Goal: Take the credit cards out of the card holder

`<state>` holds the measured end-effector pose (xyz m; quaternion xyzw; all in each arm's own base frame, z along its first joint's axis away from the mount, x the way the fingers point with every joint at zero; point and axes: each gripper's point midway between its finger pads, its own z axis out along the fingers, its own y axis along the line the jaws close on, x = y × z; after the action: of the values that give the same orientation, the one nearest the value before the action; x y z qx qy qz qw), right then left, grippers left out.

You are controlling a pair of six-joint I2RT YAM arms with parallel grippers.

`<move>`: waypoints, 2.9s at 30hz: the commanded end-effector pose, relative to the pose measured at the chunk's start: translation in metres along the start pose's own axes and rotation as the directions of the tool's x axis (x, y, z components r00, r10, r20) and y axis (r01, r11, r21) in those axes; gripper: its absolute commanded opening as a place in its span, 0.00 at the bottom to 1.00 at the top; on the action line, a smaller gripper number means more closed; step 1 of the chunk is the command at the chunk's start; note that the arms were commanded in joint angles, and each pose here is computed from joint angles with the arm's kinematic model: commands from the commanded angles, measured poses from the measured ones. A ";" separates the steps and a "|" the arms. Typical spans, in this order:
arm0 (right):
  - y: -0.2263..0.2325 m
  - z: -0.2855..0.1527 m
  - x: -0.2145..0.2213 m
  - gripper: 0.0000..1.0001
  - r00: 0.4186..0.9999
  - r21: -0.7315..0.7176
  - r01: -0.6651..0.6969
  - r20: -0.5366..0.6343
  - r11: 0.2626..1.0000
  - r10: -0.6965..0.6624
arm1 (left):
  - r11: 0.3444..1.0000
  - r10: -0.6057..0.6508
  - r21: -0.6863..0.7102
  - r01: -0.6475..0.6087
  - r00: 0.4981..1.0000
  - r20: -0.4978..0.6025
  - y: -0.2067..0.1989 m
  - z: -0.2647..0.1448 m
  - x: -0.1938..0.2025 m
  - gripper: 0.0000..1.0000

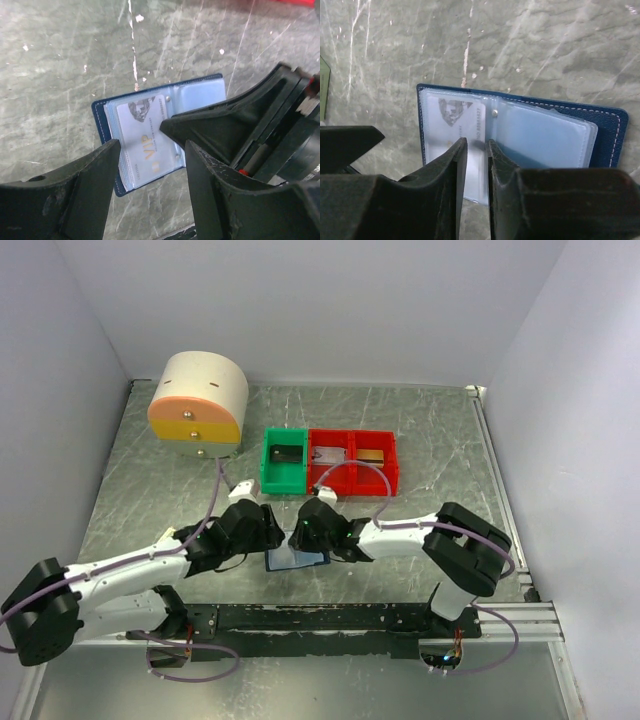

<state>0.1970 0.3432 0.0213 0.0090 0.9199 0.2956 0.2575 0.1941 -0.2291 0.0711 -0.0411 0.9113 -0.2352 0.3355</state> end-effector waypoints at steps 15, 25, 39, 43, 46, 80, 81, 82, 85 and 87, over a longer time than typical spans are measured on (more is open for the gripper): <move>0.009 0.010 0.007 0.23 0.989 0.176 0.148 -0.033 0.973 -0.144 | 0.992 -0.047 -0.100 0.074 0.968 0.248 0.033 -0.049 -0.050 0.70; -0.037 0.007 0.027 0.23 0.996 0.289 0.087 -0.051 0.953 -0.075 | 1.000 -0.010 0.020 0.008 0.992 0.125 0.010 -0.033 -0.024 0.71; -0.057 0.004 0.039 0.22 0.997 0.237 0.045 -0.074 0.970 -0.028 | 0.994 0.007 0.113 -0.008 1.000 0.003 -0.011 -0.012 0.003 0.70; -0.067 0.004 0.043 0.20 0.997 0.223 -0.016 -0.068 0.975 0.032 | 0.994 -0.010 0.109 0.012 1.000 -0.020 -0.007 -0.008 0.011 0.70; -0.072 0.002 0.044 0.19 0.995 0.198 -0.054 -0.066 0.979 0.068 | 0.995 -0.024 0.100 0.028 0.999 -0.039 -0.004 -0.004 0.018 0.70; -0.078 0.005 0.046 0.18 0.994 0.198 -0.048 -0.092 0.979 0.067 | 0.978 -0.063 0.196 0.072 0.996 -0.056 -0.021 0.001 0.022 0.56; -0.076 0.005 0.045 0.18 0.994 0.190 -0.047 -0.092 0.981 0.066 | 0.974 -0.054 0.215 0.065 0.997 -0.055 -0.025 0.000 0.022 0.54; -0.073 0.005 0.043 0.19 0.994 0.175 -0.044 -0.089 0.984 0.061 | 0.968 -0.047 0.244 0.060 0.997 -0.061 -0.030 -0.002 0.022 0.53; -0.054 0.000 0.032 0.23 0.997 0.104 -0.016 -0.068 0.994 0.024 | 0.947 -0.027 0.318 0.048 0.997 -0.070 -0.046 -0.005 0.022 0.52; -0.037 -0.007 0.015 0.28 1.000 0.061 -0.003 -0.026 0.998 0.005 | 0.942 -0.020 0.331 0.045 0.997 -0.078 -0.051 -0.004 0.021 0.51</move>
<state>0.1970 0.3427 0.0190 0.0538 0.9053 0.3363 0.2540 0.1723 -0.2544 0.0634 -0.0220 0.8933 -0.3347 0.2991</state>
